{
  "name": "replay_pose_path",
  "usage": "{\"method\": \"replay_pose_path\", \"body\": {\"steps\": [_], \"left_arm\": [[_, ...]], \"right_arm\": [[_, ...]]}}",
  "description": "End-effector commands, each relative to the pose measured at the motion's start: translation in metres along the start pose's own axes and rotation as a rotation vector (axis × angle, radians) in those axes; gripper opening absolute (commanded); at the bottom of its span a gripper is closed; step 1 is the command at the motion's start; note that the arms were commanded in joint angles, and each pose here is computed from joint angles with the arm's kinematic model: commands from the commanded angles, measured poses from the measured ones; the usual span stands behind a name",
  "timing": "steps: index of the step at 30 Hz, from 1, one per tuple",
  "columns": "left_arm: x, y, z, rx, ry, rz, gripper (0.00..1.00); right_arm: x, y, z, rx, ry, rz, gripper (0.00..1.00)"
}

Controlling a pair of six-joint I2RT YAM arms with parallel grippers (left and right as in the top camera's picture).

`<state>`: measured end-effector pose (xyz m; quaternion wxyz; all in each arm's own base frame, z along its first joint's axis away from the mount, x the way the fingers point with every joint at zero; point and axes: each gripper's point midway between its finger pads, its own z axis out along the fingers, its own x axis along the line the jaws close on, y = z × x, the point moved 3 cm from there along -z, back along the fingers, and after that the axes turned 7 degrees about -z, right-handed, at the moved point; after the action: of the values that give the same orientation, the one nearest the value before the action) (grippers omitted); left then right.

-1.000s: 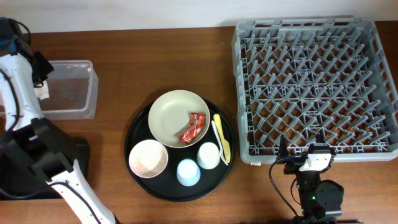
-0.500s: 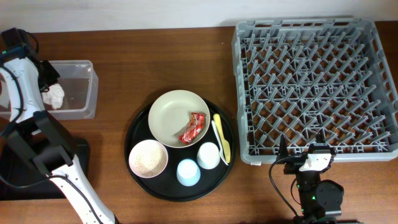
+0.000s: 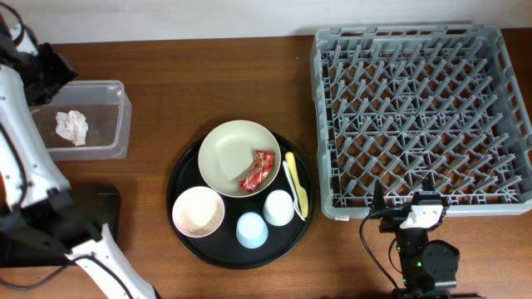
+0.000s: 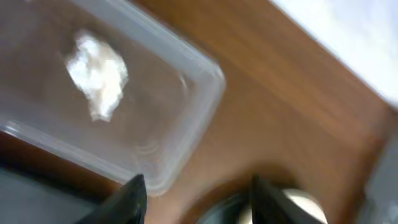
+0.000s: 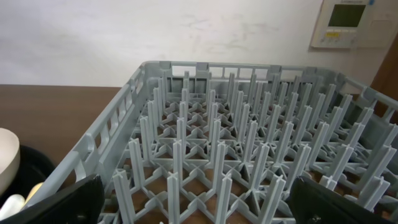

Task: Sort waste into correct bins and load items into the dishwasher rack
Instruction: 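Move the left gripper back to the plate and grasp the red wrapper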

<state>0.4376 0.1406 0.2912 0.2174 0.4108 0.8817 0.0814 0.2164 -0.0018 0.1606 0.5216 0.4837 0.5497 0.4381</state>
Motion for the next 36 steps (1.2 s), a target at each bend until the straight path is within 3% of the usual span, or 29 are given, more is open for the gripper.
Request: {"method": "replay_pose_path", "body": {"steps": [1,3,8,17,28,36], "left_arm": [[-0.059,-0.059,-0.018,0.121,-0.067,0.124,0.53],[-0.091,-0.082,-0.016,0.159,-0.114,0.243,0.48],[-0.172,-0.182,-0.001,0.319,-0.154,0.506,0.42],[-0.186,-0.323,0.066,0.505,0.083,0.769,0.38],[-0.146,-0.362,0.151,0.541,0.173,0.695,0.39],[-0.142,-0.370,0.161,0.553,0.164,0.639,0.43]], "right_arm": [[0.000,-0.002,0.000,0.006,-0.008,0.004,0.98],[0.000,-0.002,0.000,0.006,-0.008,0.004,0.98],[0.000,-0.002,0.000,0.006,-0.008,0.004,0.98],[0.000,-0.002,0.000,0.006,-0.008,0.004,0.98],[0.000,-0.002,0.000,0.006,-0.008,0.004,0.98],[0.000,-0.002,0.000,0.006,-0.008,0.004,0.98]]}}
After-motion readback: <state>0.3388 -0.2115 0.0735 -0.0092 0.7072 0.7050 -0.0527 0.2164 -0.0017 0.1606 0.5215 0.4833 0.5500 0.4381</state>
